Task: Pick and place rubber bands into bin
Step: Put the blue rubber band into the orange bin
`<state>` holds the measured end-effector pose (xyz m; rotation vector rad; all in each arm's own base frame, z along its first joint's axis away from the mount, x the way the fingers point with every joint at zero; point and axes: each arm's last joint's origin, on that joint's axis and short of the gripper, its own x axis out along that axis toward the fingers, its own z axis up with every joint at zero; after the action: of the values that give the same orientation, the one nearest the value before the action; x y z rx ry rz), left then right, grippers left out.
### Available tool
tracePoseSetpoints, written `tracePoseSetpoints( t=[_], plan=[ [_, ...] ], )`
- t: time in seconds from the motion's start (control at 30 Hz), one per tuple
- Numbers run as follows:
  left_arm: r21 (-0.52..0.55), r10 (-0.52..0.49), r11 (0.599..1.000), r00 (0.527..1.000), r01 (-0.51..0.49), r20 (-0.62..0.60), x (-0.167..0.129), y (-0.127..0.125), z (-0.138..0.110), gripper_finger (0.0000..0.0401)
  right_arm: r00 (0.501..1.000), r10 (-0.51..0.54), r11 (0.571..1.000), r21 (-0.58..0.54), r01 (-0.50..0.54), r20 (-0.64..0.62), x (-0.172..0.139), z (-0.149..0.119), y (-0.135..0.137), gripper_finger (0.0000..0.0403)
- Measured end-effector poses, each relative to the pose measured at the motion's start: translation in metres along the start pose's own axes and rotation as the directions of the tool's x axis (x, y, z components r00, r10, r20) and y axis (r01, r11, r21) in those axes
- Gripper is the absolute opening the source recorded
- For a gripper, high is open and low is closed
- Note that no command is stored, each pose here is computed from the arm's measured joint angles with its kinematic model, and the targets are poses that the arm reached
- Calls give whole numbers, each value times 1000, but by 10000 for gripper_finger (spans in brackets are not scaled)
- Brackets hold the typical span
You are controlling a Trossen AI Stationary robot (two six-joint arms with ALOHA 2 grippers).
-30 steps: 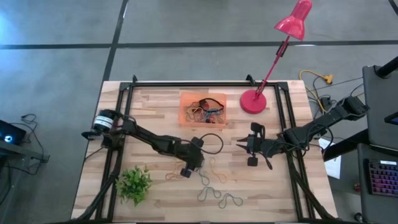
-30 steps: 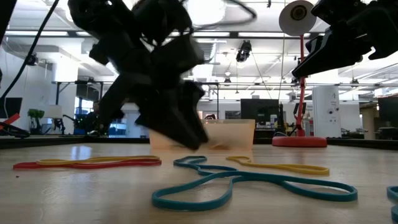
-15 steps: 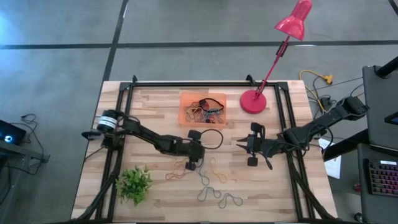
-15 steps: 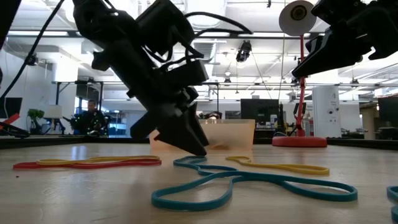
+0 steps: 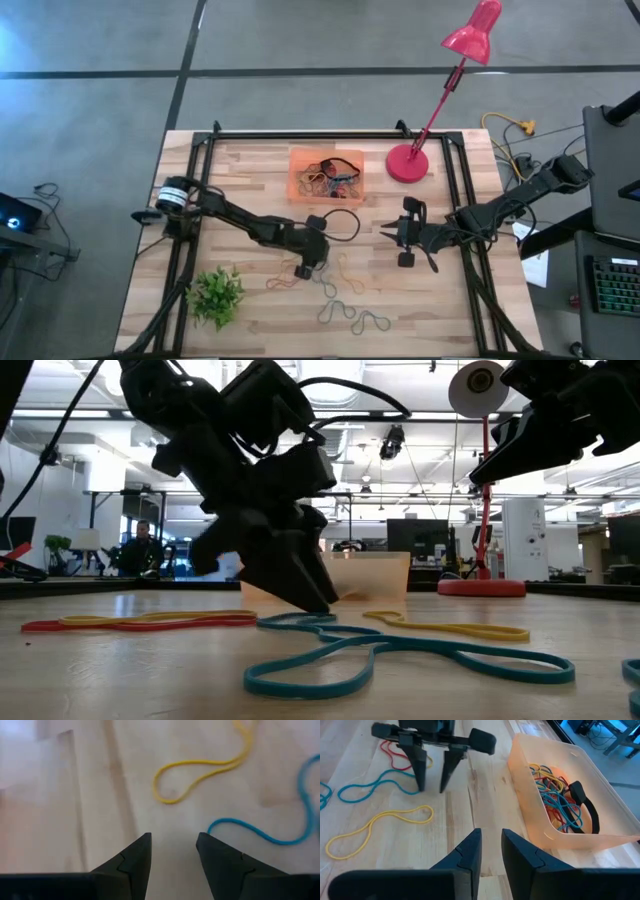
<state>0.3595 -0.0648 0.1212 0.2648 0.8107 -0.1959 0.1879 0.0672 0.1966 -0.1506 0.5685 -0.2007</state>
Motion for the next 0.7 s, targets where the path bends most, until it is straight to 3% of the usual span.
tracePoseSetpoints(
  t=[0.47, 0.7],
  plan=[
    [-12, -234, 972, 972, 234, 14, -12, -8, 2, 150, 1000, 0, 1000, -1, 0, -2, 0, 0, 0, 63],
    [-10, -241, 970, 970, 241, 27, -13, -8, 3, 150, 1000, 0, 1000, -1, 0, -1, 0, 0, 0, 59]
  ],
)
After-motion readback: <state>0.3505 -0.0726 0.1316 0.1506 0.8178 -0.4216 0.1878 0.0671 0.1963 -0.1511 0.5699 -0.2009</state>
